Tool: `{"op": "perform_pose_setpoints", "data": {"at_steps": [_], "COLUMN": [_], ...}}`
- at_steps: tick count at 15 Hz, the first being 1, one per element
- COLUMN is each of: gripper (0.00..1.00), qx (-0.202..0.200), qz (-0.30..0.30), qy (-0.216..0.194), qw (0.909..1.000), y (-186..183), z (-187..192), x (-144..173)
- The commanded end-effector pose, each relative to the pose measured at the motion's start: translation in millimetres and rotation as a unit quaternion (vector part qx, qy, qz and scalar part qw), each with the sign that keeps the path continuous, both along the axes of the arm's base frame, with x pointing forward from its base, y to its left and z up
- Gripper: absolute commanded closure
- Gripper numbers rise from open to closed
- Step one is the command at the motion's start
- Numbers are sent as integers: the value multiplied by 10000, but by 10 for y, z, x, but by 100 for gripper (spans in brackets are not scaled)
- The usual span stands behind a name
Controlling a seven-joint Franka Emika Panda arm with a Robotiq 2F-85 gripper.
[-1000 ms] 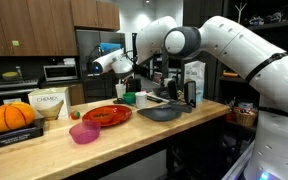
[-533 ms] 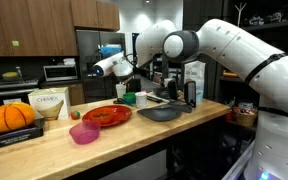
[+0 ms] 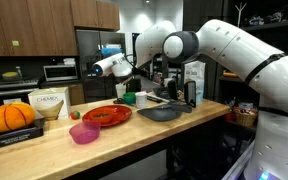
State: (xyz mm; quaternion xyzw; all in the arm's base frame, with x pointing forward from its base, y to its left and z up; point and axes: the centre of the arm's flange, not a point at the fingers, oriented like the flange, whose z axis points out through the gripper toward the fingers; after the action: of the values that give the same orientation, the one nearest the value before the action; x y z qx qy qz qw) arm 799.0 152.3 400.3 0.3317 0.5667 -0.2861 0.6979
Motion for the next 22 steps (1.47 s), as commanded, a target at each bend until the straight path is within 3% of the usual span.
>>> {"op": "perform_pose_setpoints", "data": {"at_steps": [1, 7, 11, 22], "gripper": [98, 98, 98, 98], "qx": [336, 1247, 1644, 2030], "qz": [-93, -416, -586, -706], "qy": [81, 527, 752, 969], "qw": [9994, 9899, 9818, 9718], "y": [-12, -76, -111, -110], "z": [37, -51, -77, 34], "x": [112, 84, 68, 44]}}
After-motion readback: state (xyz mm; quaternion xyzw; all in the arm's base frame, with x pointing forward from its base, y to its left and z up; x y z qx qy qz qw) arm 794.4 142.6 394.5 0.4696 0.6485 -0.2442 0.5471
